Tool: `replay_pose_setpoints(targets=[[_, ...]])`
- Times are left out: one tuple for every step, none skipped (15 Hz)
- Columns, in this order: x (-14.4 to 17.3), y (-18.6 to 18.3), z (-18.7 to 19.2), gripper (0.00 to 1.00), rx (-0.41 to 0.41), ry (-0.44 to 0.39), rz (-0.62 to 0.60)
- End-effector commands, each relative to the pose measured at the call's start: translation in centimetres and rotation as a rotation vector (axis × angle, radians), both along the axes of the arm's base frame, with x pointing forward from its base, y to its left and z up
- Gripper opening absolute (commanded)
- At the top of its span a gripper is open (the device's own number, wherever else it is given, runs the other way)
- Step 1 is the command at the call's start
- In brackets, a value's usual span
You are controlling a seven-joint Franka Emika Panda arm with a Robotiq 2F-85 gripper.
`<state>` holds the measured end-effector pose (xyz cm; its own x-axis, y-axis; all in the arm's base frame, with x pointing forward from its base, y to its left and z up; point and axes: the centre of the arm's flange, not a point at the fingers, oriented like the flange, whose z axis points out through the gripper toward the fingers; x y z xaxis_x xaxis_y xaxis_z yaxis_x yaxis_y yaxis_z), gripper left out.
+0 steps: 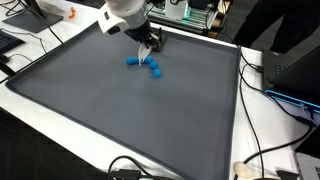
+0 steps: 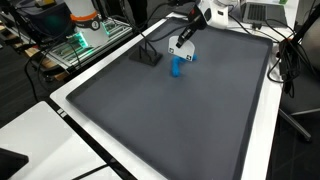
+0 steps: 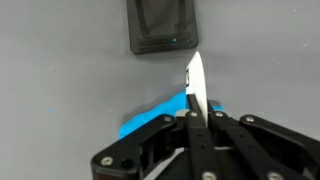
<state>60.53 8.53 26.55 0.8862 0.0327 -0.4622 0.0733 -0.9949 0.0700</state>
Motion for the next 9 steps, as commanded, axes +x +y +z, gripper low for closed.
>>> replay_pose_setpoints(targets=[[-0.13,-1.14,-0.32,0.01,-0.023,0.011,0.058],[-0.08,-1.26,-0.38,0.01,-0.024,0.012,0.063],[-0.03,-1.35,-0.48,0.01,-0.023,0.015,0.062],[0.01,-1.42,-0.57,0.01,-0.018,0.014,0.061],[0.07,-1.48,-0.71,0.01,-0.012,0.012,0.056],[0.09,-1.52,-0.82,0.01,-0.007,0.014,0.057],[0.14,-1.56,-0.95,0.01,-0.006,0.012,0.055],[0.18,-1.58,-1.07,0.01,-0.004,0.011,0.055],[0.22,-1.56,-1.18,0.01,-0.003,0.009,0.056]])
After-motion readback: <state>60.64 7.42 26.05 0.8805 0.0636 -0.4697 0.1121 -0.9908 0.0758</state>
